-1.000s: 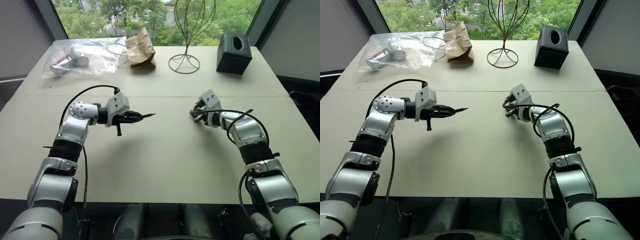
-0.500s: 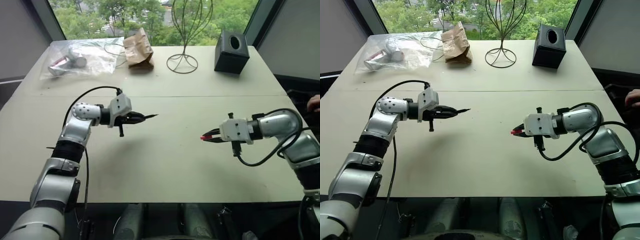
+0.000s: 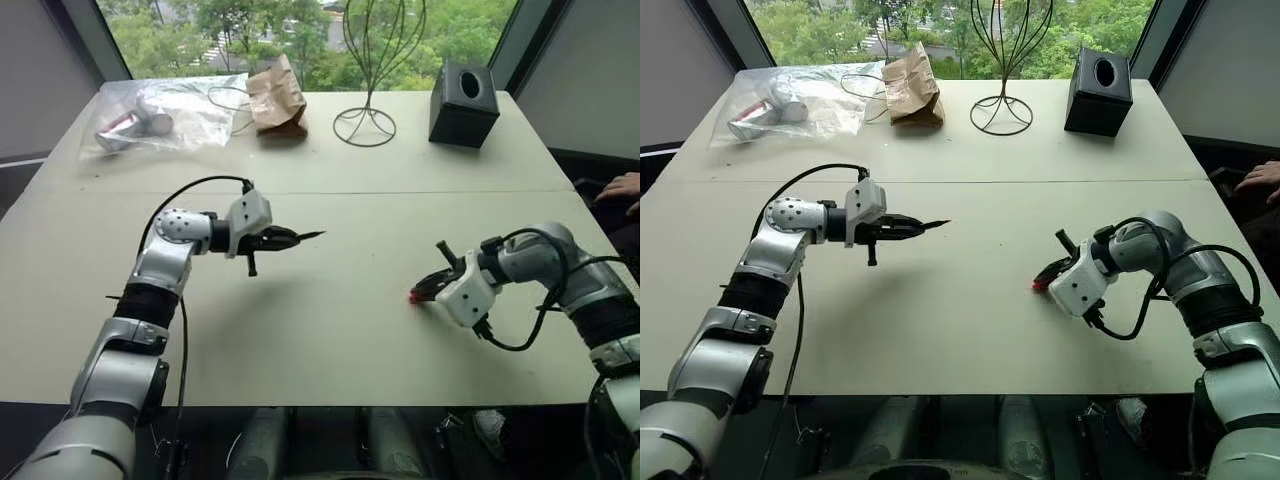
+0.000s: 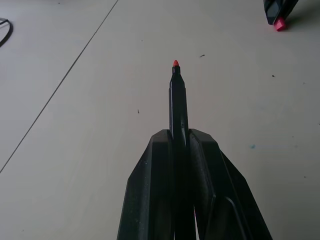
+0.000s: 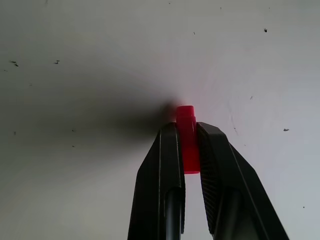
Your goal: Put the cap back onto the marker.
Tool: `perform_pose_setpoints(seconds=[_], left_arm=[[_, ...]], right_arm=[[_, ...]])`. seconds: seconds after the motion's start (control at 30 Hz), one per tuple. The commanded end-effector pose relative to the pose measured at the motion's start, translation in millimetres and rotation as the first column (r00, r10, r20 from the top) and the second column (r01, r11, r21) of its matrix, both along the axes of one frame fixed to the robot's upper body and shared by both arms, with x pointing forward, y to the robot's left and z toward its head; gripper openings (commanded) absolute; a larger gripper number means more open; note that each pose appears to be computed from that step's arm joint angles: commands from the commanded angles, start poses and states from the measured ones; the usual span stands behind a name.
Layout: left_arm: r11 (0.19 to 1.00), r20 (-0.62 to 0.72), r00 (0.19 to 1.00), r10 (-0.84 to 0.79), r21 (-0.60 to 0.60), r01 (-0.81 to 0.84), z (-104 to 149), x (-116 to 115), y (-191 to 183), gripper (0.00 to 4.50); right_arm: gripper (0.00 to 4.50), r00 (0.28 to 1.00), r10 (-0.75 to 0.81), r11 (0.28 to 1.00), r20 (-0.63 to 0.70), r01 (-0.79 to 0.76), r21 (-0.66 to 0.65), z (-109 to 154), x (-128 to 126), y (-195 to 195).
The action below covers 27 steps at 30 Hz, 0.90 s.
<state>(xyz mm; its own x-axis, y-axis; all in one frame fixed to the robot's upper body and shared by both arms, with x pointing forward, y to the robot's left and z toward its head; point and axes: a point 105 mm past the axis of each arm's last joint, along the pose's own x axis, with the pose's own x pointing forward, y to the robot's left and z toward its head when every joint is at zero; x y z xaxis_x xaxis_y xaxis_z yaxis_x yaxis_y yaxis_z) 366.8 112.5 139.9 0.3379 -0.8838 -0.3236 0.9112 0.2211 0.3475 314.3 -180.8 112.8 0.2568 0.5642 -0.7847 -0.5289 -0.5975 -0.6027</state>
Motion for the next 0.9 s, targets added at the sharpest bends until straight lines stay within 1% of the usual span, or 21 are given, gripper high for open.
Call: perform_pose_setpoints(seconds=[0.03,0.13,0.27,0.3,0.33,0.37,0.4,0.43,0.47,0.53,0.57,0.6,0.63,0.67,0.7,0.73,0.77,0.9], left_arm=[[1.0,0.028,1.0,0.007,-0.022,-0.006,8.9,-1.5,1.8,0.0],[1.0,0.024,1.0,0.011,-0.023,-0.011,8.1,-2.4,2.3,0.0],[1.0,0.021,1.0,0.014,-0.026,-0.013,7.7,-2.6,1.9,0.0],[1.0,0.021,1.0,0.014,-0.027,-0.014,7.6,-2.9,1.8,0.0],[0.999,0.021,1.0,0.016,-0.03,-0.016,7.9,-2.7,1.7,0.0],[0.999,0.021,1.0,0.018,-0.032,-0.017,8.2,-2.6,1.8,0.0],[0.999,0.02,1.0,0.02,-0.034,-0.019,8.7,-2.4,2.0,0.0],[0.999,0.019,1.0,0.02,-0.034,-0.019,9.5,-2.7,2.8,0.0],[0.999,0.016,1.0,0.015,-0.031,-0.015,11.3,-3.3,4.5,0.0],[1.0,0.009,1.0,0.007,-0.022,-0.007,13.3,-4.5,7.0,0.0],[1.0,0.005,1.0,0.0,-0.01,0.0,14.0,-5.1,8.9,0.0],[1.0,0.003,1.0,-0.005,0.003,0.005,14.6,-5.4,10.6,0.0],[1.0,0.004,1.0,-0.009,0.013,0.008,15.7,-5.1,12.1,0.0],[1.0,0.008,1.0,-0.006,0.017,0.006,19.0,-2.6,13.3,0.0],[1.0,0.011,1.0,-0.004,0.017,0.004,21.8,-0.2,13.6,0.0],[1.0,0.012,1.0,-0.003,0.017,0.003,23.6,1.4,13.7,0.0],[1.0,0.014,1.0,-0.003,0.017,0.003,24.6,2.6,13.5,0.0],[1.0,0.013,1.0,-0.013,0.003,0.013,26.2,7.0,6.4,0.0]], right_arm=[[1.3,1.0,-0.024,1.0,0.018,0.024,0.014,-2.9,9.0,0.4],[2.72,0.997,-0.053,0.998,0.064,0.052,0.026,1.4,18.1,-1.6],[2.72,0.988,-0.12,0.991,0.095,0.113,0.072,16.2,26.8,-6.4],[2.72,0.98,-0.17,0.981,0.1,0.158,0.113,24.0,30.8,-8.2],[2.72,0.962,-0.257,0.954,0.093,0.236,0.187,35.7,37.2,-9.9],[2.72,0.935,-0.347,0.911,0.071,0.318,0.263,47.0,43.0,-11.7],[2.72,0.899,-0.437,0.853,0.034,0.402,0.334,57.0,48.0,-14.5],[2.72,0.848,-0.529,0.772,-0.031,0.496,0.398,66.0,50.5,-18.3],[2.72,0.782,-0.612,0.662,-0.116,0.587,0.466,74.0,49.6,-20.5],[2.72,0.676,-0.694,0.493,-0.248,0.697,0.52,80.3,42.7,-22.2],[2.72,0.595,-0.73,0.359,-0.335,0.752,0.554,81.8,41.4,-21.8],[2.72,0.524,-0.745,0.237,-0.414,0.787,0.57,81.6,39.3,-20.4],[2.72,0.462,-0.742,0.135,-0.485,0.812,0.567,79.2,35.2,-17.2],[2.72,0.394,-0.711,0.005,-0.582,0.831,0.557,71.6,28.1,-3.3],[2.72,0.339,-0.671,-0.098,-0.659,0.841,0.532,64.3,20.2,10.5],[2.72,0.294,-0.641,-0.17,-0.709,0.847,0.504,60.1,13.8,19.1],[2.72,0.255,-0.614,-0.226,-0.747,0.85,0.476,56.1,8.7,26.3],[2.72,0.126,-0.501,-0.403,-0.856,0.842,0.36,42.7,-1.7,56.6]])
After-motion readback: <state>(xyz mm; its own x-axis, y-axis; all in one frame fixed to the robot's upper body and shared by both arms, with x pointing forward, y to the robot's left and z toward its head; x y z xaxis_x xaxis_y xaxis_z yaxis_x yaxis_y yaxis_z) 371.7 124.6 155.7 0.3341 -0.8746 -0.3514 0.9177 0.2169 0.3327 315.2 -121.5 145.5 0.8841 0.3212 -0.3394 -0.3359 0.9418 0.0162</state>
